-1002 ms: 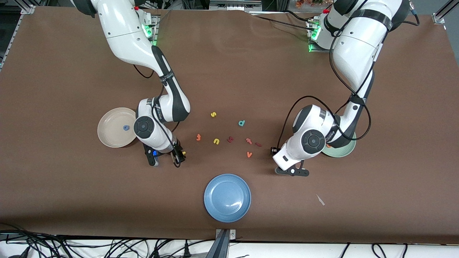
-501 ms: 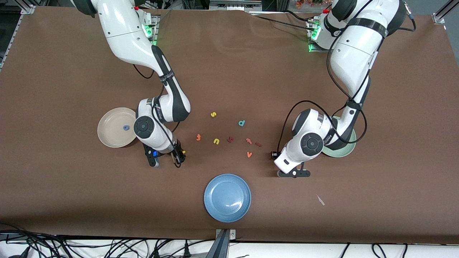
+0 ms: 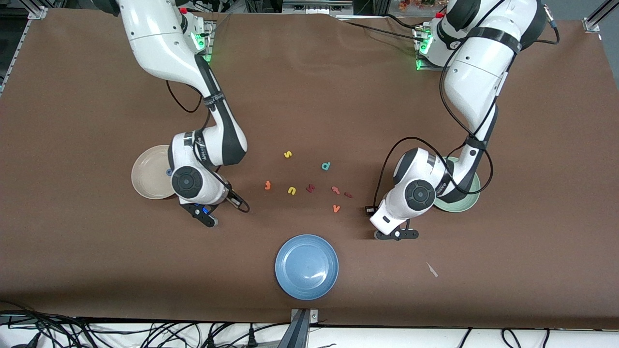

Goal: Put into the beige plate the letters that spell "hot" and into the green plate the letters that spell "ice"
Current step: 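Set the yellow letter in the white plate while the left gripper grasps, then set the teal c in the green plate while the right gripper grasps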

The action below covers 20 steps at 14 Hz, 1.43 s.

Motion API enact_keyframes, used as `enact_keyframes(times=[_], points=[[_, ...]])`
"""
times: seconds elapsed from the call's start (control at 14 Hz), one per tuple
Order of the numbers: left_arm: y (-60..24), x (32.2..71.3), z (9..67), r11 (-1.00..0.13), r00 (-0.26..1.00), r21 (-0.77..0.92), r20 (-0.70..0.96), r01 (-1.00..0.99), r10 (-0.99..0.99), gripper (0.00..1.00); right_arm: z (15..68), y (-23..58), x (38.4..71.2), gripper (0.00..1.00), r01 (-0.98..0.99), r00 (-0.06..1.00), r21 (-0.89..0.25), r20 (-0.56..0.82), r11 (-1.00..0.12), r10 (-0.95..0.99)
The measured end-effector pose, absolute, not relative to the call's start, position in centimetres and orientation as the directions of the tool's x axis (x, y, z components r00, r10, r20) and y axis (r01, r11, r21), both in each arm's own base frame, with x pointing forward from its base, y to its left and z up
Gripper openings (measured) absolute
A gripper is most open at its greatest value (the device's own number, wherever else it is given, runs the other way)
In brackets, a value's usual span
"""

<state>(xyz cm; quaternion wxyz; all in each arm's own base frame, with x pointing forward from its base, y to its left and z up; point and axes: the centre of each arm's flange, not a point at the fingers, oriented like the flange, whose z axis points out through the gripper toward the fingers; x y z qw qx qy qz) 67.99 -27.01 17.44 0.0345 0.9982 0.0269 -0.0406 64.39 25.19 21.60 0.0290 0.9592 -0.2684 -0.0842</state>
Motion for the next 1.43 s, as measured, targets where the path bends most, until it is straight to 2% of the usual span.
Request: enact_keyframes(times=[0.36,0.72,1.07,1.15,1.43], points=[[-27.0,68.0,17.5,-0.996,0.995,0.065,-0.086,0.056,0.051,0.25,24.6,16.2,59.9,0.26,-0.369,0.907,0.064,-0.193,-0.927,-0.374],[-26.3,68.0,20.2,-0.999,0.991,0.042,-0.131,0.008,0.003,0.25,21.9,8.9,53.5,0.26,-0.248,0.958,0.014,-0.144,-0.969,-0.247],[-22.3,68.0,23.7,-0.99,0.964,0.033,-0.223,-0.14,-0.144,0.25,21.7,3.1,53.2,0.26,-0.121,0.983,0.016,-0.139,-0.993,-0.122],[-21.5,67.8,24.1,-0.988,0.956,0.031,-0.25,-0.152,-0.155,0.25,21.8,2.6,53.2,0.32,-0.125,0.983,0.017,-0.137,-0.992,-0.126],[-20.2,65.2,25.4,-0.971,0.92,-0.042,-0.329,-0.237,-0.211,0.25,22.4,5.2,53.9,0.71,-0.184,0.975,0.007,-0.121,-0.983,-0.184]])
